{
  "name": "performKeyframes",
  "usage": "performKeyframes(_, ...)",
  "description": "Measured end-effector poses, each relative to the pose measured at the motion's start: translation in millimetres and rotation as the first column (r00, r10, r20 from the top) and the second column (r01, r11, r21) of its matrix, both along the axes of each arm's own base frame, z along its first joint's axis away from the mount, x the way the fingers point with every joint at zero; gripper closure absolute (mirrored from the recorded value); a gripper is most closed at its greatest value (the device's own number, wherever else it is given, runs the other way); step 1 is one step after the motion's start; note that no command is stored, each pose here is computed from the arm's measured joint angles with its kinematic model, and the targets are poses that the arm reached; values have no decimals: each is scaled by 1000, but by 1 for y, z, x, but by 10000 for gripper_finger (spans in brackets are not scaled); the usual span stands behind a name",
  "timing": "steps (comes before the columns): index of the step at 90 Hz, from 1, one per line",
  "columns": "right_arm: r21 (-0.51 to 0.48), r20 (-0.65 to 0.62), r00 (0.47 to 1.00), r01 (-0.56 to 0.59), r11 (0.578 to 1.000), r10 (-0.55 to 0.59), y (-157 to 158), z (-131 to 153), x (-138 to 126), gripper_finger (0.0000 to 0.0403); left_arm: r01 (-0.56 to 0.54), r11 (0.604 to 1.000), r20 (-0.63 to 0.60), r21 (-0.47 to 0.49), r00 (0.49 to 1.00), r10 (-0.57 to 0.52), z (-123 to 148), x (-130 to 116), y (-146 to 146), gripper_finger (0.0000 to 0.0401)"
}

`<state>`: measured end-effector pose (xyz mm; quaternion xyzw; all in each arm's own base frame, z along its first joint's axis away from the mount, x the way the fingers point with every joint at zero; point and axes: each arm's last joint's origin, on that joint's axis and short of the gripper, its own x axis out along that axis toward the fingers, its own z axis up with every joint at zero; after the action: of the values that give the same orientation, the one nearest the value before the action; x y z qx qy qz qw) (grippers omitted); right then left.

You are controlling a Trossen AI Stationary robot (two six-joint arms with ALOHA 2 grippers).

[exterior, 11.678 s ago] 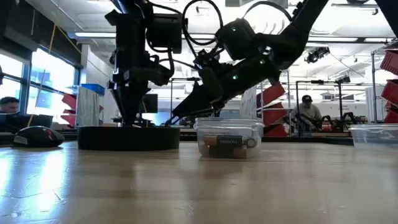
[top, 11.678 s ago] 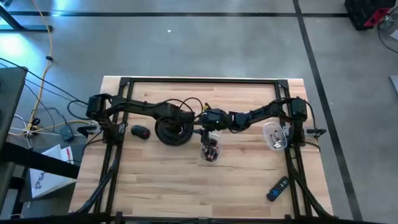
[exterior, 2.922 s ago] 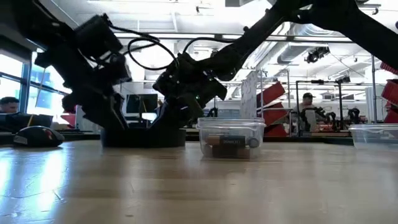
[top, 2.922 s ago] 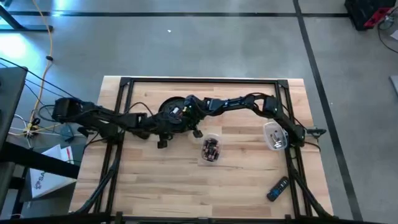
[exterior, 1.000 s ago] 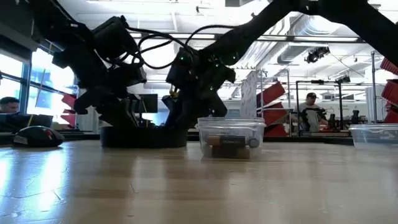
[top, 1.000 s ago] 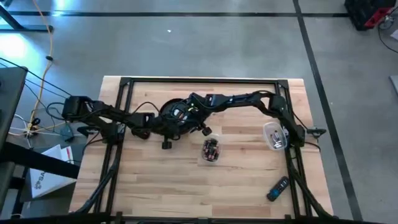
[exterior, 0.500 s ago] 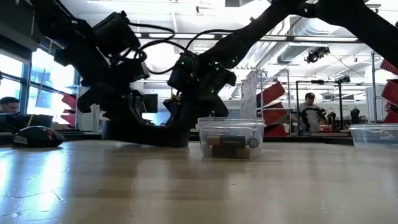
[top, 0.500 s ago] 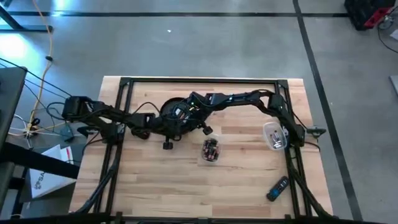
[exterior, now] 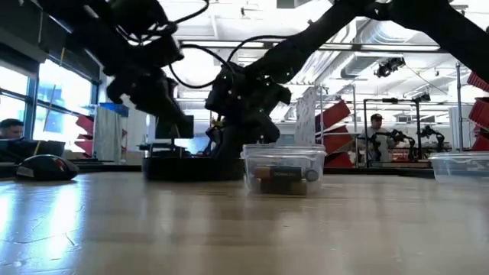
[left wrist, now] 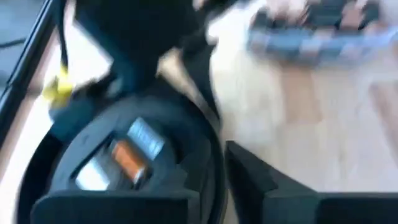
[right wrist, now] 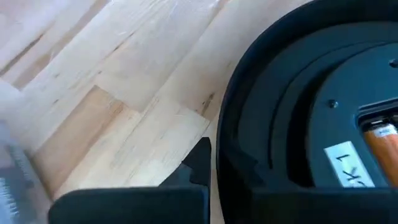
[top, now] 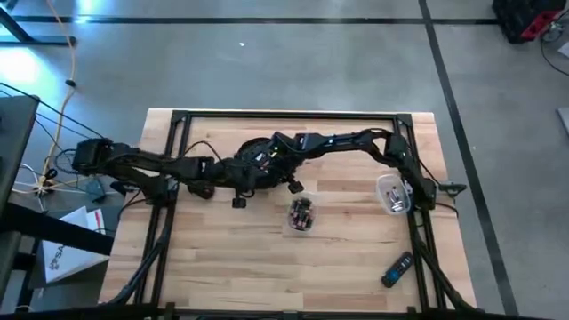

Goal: Insert battery
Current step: Move the wall clock

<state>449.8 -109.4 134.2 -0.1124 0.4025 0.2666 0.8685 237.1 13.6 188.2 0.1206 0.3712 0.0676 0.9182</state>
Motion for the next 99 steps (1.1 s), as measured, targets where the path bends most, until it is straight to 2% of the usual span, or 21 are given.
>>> performKeyframes(14, 69, 19, 1000, 20, 997, -21, 2, 13, -1, 403, -15, 1000, -19, -6, 1000, 15, 5, -9, -5, 334)
performKeyframes(23, 75, 27, 999, 28, 997, -30, 2, 19, -1, 403, -2, 1000, -16, 0, 1000, 2, 4, -8, -9, 319)
performKeyframes(34, 71, 21, 999, 29, 997, -30, 3, 19, -1, 403, -7, 999, -69, 49, 998, 10, -14, -9, -9, 296)
performKeyframes(53, 68, 29, 1000, 6, 998, -8, 17, 26, 1, 403, -2, 999, 16, -43, 1000, 2, -32, -7, -2, 261)
performKeyframes(61, 60, 48, 999, -18, 998, 15, 25, 35, 1, 403, -9, 999, 62, -44, 998, 11, -34, -8, 0, 255)
performKeyframes(77, 3, 60, 998, -20, 1000, 19, 31, 41, 1, 403, -19, 998, 32, -55, 999, 21, -48, -17, 2, 254)
performKeyframes(89, 6, 81, 997, -9, 1000, 8, 32, 45, 3, 403, -9, 994, 19, -106, 1000, 12, -58, -19, 4, 254)
performKeyframes(99, 12, 87, 996, -2, 1000, 0, 34, 48, 3, 403, 1, 993, 64, -115, 998, 7, -62, -16, 7, 254)
